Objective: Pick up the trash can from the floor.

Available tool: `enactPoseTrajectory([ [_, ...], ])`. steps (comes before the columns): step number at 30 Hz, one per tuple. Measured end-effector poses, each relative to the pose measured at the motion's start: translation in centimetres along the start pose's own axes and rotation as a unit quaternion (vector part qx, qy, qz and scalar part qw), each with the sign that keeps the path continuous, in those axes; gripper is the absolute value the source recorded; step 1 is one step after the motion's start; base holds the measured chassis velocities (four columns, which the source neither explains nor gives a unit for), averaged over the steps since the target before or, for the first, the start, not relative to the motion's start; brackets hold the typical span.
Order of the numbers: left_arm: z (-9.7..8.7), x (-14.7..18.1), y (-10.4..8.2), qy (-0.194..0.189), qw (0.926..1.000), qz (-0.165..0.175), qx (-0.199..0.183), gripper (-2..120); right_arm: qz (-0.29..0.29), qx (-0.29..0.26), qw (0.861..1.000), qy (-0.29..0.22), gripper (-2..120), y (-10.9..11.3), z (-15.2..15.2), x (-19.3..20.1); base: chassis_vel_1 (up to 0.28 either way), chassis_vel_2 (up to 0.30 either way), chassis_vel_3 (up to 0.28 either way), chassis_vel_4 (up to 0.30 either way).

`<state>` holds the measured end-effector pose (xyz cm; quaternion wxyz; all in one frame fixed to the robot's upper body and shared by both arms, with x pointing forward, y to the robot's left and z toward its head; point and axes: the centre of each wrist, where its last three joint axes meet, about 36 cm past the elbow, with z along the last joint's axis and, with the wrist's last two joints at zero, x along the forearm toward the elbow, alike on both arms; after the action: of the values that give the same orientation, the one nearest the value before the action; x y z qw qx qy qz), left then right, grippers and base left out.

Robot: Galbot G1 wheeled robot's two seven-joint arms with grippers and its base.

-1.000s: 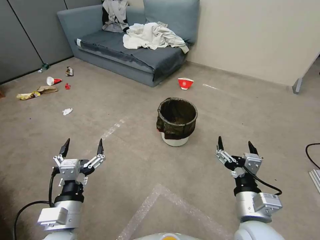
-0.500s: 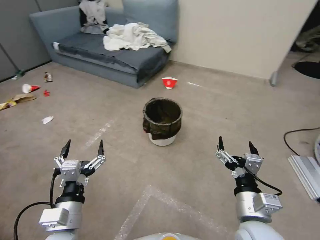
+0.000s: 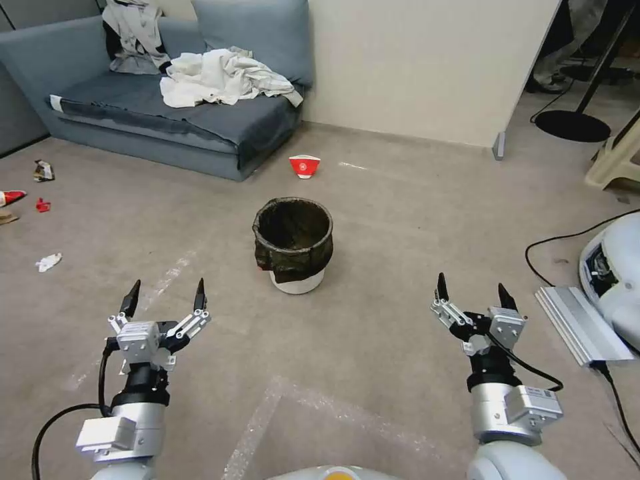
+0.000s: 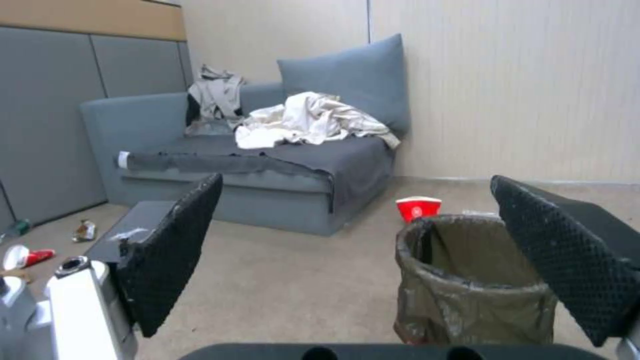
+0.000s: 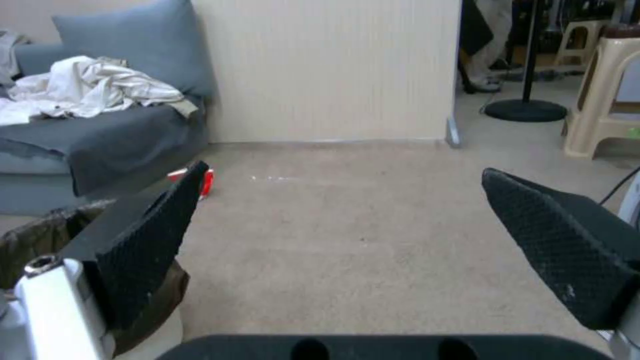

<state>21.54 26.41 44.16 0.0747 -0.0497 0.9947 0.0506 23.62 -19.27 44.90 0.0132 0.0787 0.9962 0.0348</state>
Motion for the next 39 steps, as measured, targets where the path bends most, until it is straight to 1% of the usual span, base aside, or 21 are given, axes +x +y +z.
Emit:
enactPoseTrajectory([
  [6,0.0,-0.3,0.1,0.001,1.0,0.006,-0.003,100,-0.001,0.0,1.0,0.001,100,0.0,0.1,0.0,-0.091,0.069,0.059,-0.087],
  [20,0.1,-1.0,0.2,0.007,0.9997,0.022,-0.008,100,-0.007,0.006,1.0,0.009,100,0.3,0.4,0.2,-0.182,0.18,0.187,-0.175],
  [25,0.3,-2.1,0.5,0.019,0.9995,0.026,-0.008,100,-0.01,0.008,1.0,0.014,100,0.3,0.8,0.2,-0.142,0.138,0.12,-0.127],
  [29,0.2,-3.2,0.9,0.026,0.9992,0.029,-0.006,100,-0.014,0.007,1.0,0.007,100,0.3,1.2,0.0,-0.062,0.077,0.072,-0.058],
  [31,-0.1,-4.2,1.3,0.036,0.9989,0.03,0.004,100,-0.02,0.003,1.0,0.003,100,0.2,1.3,-0.3,0.0,0.0,0.0,0.0],
  [33,-0.8,-5.5,1.6,0.065,0.9971,0.034,0.02,100,-0.03,0.003,1.0,0.005,100,-0.1,1.5,-0.5,0.0,0.0,0.0,0.0],
  [34,-0.8,-5.5,1.6,0.065,0.9971,0.034,0.02,100,-0.03,0.003,1.0,0.005,100,-0.1,1.5,-0.5,0.0,0.0,0.0,0.0],
  [36,-1.7,-7.1,1.7,0.117,0.9917,0.042,0.033,100,-0.039,0.01,0.999,0.013,100,-0.6,2.2,-0.6,0.0,0.0,0.0,0.0],
  [37,-1.9,-8.2,1.6,0.14,0.9884,0.045,0.039,100,-0.044,0.012,0.999,0.021,100,-0.8,2.7,-0.7,0.0,0.0,0.0,0.0],
  [38,-1.9,-8.2,1.6,0.14,0.9884,0.045,0.039,100,-0.044,0.012,0.999,0.021,100,-0.8,2.7,-0.7,0.0,0.0,0.0,0.0],
  [39,-1.7,-9.1,1.6,0.155,0.9858,0.047,0.044,100,-0.047,0.013,0.998,0.027,100,-1.0,3.0,-0.8,0.0,0.0,0.0,0.0],
])
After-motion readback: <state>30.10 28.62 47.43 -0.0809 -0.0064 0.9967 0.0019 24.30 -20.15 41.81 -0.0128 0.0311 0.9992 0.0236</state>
